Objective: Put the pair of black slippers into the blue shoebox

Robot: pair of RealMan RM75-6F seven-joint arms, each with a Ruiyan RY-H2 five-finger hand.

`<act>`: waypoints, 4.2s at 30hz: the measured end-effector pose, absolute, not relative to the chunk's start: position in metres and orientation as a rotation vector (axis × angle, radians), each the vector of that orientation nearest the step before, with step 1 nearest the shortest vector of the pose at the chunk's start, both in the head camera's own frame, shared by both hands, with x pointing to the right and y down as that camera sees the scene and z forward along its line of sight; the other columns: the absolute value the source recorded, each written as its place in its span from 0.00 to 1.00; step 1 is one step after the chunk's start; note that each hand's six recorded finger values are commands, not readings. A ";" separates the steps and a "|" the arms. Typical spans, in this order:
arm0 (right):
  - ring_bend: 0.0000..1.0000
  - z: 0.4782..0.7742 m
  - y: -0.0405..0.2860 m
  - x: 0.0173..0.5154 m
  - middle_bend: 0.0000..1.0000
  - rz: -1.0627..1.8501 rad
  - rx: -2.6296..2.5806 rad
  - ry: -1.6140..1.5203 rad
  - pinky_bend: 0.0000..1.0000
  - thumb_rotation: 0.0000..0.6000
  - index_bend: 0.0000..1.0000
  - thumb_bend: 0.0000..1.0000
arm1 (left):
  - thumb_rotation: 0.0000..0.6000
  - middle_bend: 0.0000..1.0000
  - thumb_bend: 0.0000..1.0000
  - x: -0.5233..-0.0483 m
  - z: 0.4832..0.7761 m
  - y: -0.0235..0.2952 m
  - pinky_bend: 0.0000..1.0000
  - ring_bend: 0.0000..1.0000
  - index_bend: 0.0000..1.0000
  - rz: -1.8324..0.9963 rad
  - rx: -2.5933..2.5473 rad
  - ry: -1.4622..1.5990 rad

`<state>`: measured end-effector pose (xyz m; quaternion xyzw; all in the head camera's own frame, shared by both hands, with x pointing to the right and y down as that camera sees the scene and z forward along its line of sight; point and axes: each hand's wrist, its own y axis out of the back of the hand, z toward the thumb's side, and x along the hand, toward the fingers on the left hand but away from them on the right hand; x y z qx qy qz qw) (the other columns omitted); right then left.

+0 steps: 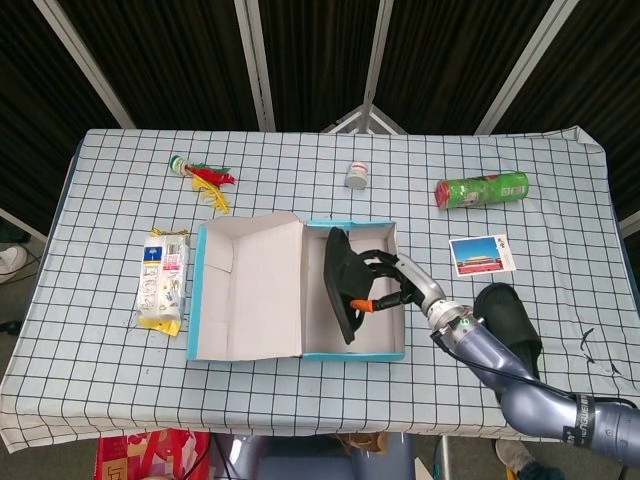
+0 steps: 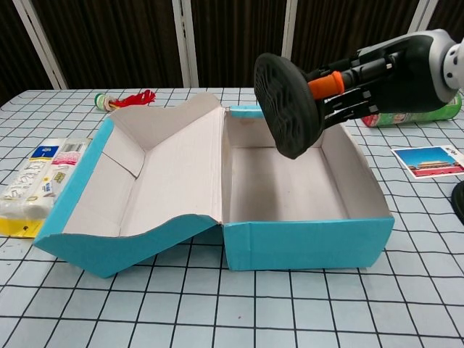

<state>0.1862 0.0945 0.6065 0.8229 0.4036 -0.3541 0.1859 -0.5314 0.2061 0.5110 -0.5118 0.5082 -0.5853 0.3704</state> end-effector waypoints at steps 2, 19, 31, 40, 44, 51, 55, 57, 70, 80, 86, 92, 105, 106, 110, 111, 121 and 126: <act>0.38 0.610 0.095 0.185 0.51 -0.999 2.317 1.136 0.19 1.00 0.63 0.76 | 1.00 0.01 0.39 -0.532 0.511 0.206 0.10 0.05 0.09 -1.503 -1.312 1.304; 0.38 0.633 0.098 0.179 0.51 -0.987 2.297 1.129 0.18 1.00 0.63 0.76 | 1.00 0.01 0.38 -0.533 0.514 0.205 0.10 0.05 0.09 -1.519 -1.307 1.301; 0.38 0.648 0.108 0.182 0.51 -1.055 2.307 1.098 0.18 1.00 0.63 0.76 | 1.00 0.01 0.39 -0.533 0.515 0.204 0.10 0.05 0.09 -1.521 -1.307 1.297; 0.38 0.655 0.112 0.178 0.51 -1.074 2.317 1.090 0.18 1.00 0.63 0.76 | 1.00 0.01 0.39 -0.533 0.515 0.204 0.10 0.05 0.09 -1.521 -1.309 1.297; 0.38 0.658 0.114 0.176 0.51 -1.080 2.309 1.097 0.18 1.00 0.63 0.76 | 1.00 0.01 0.38 -0.533 0.515 0.204 0.10 0.05 0.09 -1.519 -1.309 1.299; 0.38 0.663 0.116 0.172 0.51 -1.096 2.296 1.118 0.18 1.00 0.64 0.76 | 1.00 0.01 0.39 -0.533 0.515 0.204 0.10 0.05 0.09 -1.520 -1.311 1.299; 0.38 0.667 0.118 0.170 0.51 -1.124 2.306 1.120 0.18 1.00 0.64 0.76 | 1.00 0.01 0.39 -0.534 0.515 0.203 0.10 0.05 0.09 -1.519 -1.311 1.301; 0.38 0.668 0.119 0.169 0.51 -1.142 2.315 1.121 0.18 1.00 0.64 0.76 | 1.00 0.01 0.38 -0.534 0.515 0.203 0.10 0.05 0.09 -1.519 -1.312 1.301; 0.38 0.680 0.125 0.172 0.51 -1.259 2.350 1.148 0.18 1.00 0.64 0.76 | 1.00 0.01 0.39 -0.533 0.514 0.204 0.10 0.05 0.09 -1.515 -1.312 1.300; 0.38 0.688 0.129 0.174 0.51 -1.385 2.353 1.176 0.16 1.00 0.64 0.76 | 1.00 0.01 0.38 -0.533 0.514 0.204 0.10 0.05 0.09 -1.515 -1.311 1.300; 0.38 0.689 0.133 0.169 0.51 -1.425 2.361 1.154 0.16 1.00 0.64 0.76 | 1.00 0.01 0.38 -0.533 0.514 0.204 0.10 0.05 0.09 -1.514 -1.311 1.303; 0.38 0.692 0.138 0.165 0.51 -1.457 2.370 1.132 0.16 1.00 0.64 0.76 | 1.00 0.01 0.38 -0.534 0.513 0.204 0.10 0.05 0.09 -1.511 -1.313 1.306; 0.38 0.699 0.147 0.159 0.51 -1.567 2.431 1.074 0.15 1.00 0.65 0.76 | 1.00 0.01 0.39 -0.534 0.512 0.204 0.10 0.05 0.09 -1.507 -1.313 1.309; 0.38 0.700 0.148 0.159 0.51 -1.577 2.435 1.067 0.15 1.00 0.65 0.76 | 1.00 0.01 0.39 -0.534 0.512 0.204 0.10 0.05 0.09 -1.508 -1.313 1.310; 0.38 0.703 0.151 0.159 0.51 -1.610 2.453 1.046 0.15 1.00 0.65 0.76 | 1.00 0.01 0.38 -0.534 0.512 0.204 0.10 0.05 0.09 -1.508 -1.312 1.311; 0.38 0.703 0.152 0.159 0.51 -1.618 2.457 1.041 0.15 1.00 0.65 0.76 | 1.00 0.01 0.38 -0.534 0.512 0.204 0.10 0.05 0.09 -1.507 -1.312 1.310; 0.38 0.708 0.157 0.158 0.51 -1.670 2.478 1.006 0.15 1.00 0.65 0.76 | 1.00 0.01 0.38 -0.535 0.511 0.204 0.10 0.05 0.09 -1.506 -1.313 1.312; 0.38 0.710 0.159 0.157 0.51 -1.697 2.492 0.989 0.15 1.00 0.65 0.76 | 1.00 0.01 0.38 -0.535 0.512 0.204 0.10 0.05 0.09 -1.508 -1.311 1.312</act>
